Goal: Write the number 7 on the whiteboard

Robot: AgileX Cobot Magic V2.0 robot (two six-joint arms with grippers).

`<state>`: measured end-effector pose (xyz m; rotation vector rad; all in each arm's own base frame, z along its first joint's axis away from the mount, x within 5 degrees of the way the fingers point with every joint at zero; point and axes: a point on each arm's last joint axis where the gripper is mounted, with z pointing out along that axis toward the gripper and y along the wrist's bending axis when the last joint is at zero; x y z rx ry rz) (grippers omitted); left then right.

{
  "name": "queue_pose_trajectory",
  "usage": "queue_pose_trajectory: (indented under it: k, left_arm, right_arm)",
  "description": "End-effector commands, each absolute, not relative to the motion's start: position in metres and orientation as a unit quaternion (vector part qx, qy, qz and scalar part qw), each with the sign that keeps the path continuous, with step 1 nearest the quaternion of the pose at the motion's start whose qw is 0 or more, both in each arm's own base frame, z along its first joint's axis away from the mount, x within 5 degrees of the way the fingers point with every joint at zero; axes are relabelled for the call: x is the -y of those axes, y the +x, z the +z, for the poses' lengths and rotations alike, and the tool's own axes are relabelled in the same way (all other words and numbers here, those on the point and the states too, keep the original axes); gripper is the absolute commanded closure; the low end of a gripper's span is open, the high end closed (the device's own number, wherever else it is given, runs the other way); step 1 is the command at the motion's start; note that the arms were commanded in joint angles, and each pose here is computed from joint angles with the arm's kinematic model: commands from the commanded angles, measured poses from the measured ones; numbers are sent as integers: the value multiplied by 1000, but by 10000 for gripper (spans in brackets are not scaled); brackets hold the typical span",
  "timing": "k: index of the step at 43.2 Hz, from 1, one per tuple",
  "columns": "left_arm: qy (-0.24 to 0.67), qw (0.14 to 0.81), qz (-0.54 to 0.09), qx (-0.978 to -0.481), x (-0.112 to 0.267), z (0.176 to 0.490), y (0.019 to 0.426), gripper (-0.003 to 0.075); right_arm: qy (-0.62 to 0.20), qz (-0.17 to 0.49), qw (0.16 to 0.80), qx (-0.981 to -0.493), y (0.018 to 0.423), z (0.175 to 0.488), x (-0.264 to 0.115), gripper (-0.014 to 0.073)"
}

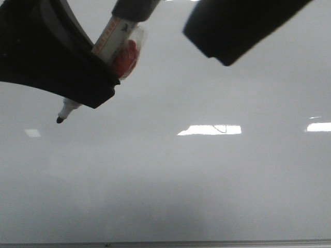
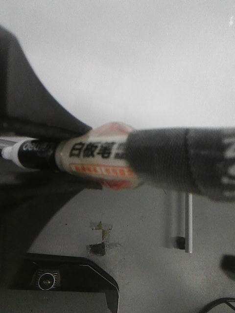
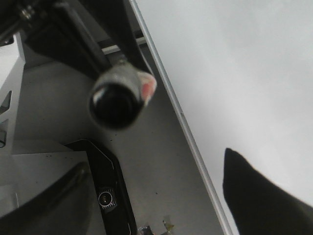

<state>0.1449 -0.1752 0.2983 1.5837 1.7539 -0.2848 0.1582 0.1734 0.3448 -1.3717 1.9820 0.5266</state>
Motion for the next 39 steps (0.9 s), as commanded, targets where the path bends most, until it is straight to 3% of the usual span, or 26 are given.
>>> queue_pose_trajectory:
  k: [1, 13, 32, 36, 39]
  left_arm:
    - [598, 428, -121, -667, 178, 320, 145, 741]
    - [597, 429, -121, -667, 178, 320, 146, 741]
    - [586, 452, -119, -661, 179, 324, 148, 740]
    - [587, 451, -119, -662, 179, 323, 148, 704]
    - [587, 451, -119, -662, 179, 323, 148, 615]
  right_arm:
    - [-531, 221, 362, -734, 162, 365, -190, 26]
    - [-560, 246, 350, -709, 161, 370, -216, 60]
    - [-563, 254, 339, -710, 159, 369, -217, 625]
    - [-562, 253, 341, -710, 160, 370, -217, 660]
    - [-561, 253, 343, -710, 160, 370, -217, 664]
